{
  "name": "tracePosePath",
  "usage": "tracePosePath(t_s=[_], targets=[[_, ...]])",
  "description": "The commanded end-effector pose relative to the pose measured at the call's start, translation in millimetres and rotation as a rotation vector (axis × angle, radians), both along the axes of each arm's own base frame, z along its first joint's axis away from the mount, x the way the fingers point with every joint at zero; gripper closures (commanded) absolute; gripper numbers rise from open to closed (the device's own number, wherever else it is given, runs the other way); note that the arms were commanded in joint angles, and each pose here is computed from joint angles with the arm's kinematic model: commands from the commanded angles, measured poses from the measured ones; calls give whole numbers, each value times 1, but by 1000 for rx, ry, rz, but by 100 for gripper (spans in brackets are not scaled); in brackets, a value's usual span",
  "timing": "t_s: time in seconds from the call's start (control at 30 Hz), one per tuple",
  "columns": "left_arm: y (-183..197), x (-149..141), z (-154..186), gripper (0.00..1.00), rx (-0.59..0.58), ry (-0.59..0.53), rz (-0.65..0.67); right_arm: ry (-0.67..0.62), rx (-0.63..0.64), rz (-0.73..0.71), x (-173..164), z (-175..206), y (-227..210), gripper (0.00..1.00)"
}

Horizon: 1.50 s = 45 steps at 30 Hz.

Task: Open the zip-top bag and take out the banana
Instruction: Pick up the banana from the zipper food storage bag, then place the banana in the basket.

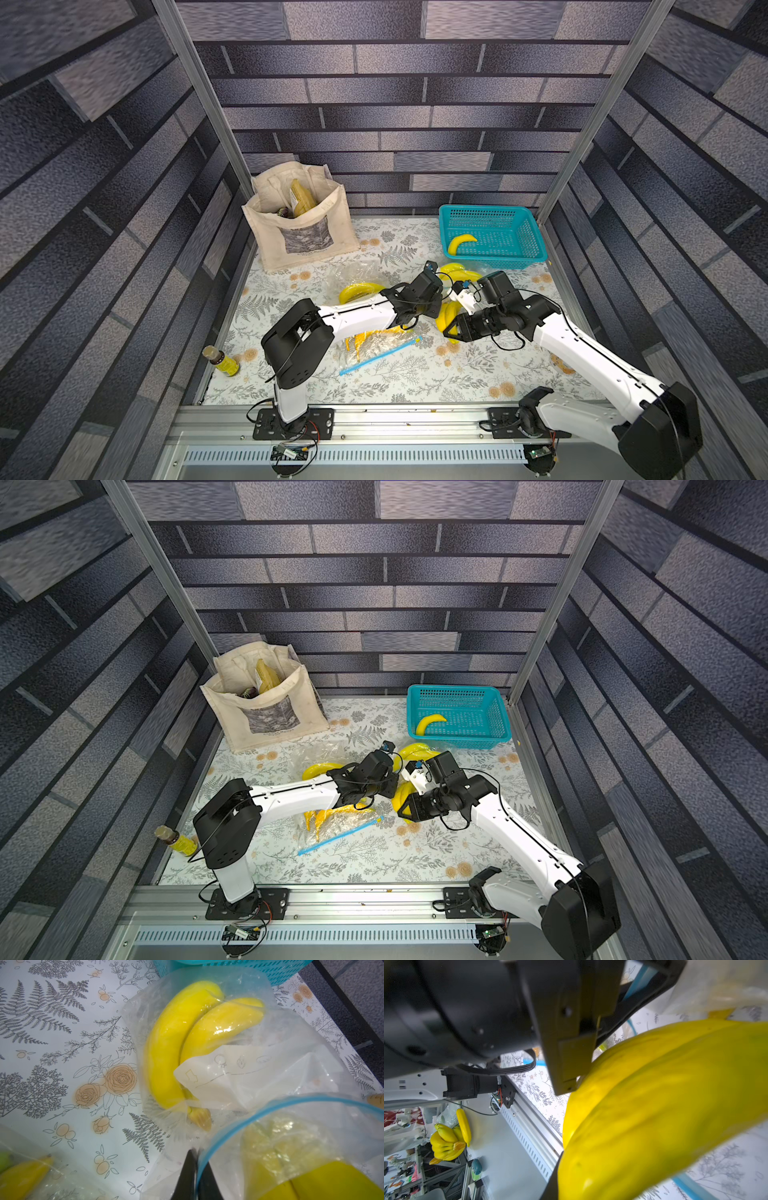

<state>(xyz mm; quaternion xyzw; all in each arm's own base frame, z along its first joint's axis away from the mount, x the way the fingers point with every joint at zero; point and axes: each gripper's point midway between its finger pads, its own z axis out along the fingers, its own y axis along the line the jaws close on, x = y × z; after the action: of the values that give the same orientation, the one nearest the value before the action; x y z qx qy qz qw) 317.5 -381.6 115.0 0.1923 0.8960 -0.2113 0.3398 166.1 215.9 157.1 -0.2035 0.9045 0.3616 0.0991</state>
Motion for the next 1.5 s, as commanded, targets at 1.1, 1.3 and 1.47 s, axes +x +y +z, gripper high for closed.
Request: tracePosePath(t_s=[1.1, 1.3, 1.47], targets=[[16, 5, 15, 92, -36, -2, 0, -432, -154, -356, 214, 120, -52, 100], [13, 5, 10, 92, -32, 8, -10, -361, -273, -454, 320, 55, -60, 100], [13, 3, 7, 92, -31, 18, -8, -276, -309, -514, 369, 0, -58, 100]])
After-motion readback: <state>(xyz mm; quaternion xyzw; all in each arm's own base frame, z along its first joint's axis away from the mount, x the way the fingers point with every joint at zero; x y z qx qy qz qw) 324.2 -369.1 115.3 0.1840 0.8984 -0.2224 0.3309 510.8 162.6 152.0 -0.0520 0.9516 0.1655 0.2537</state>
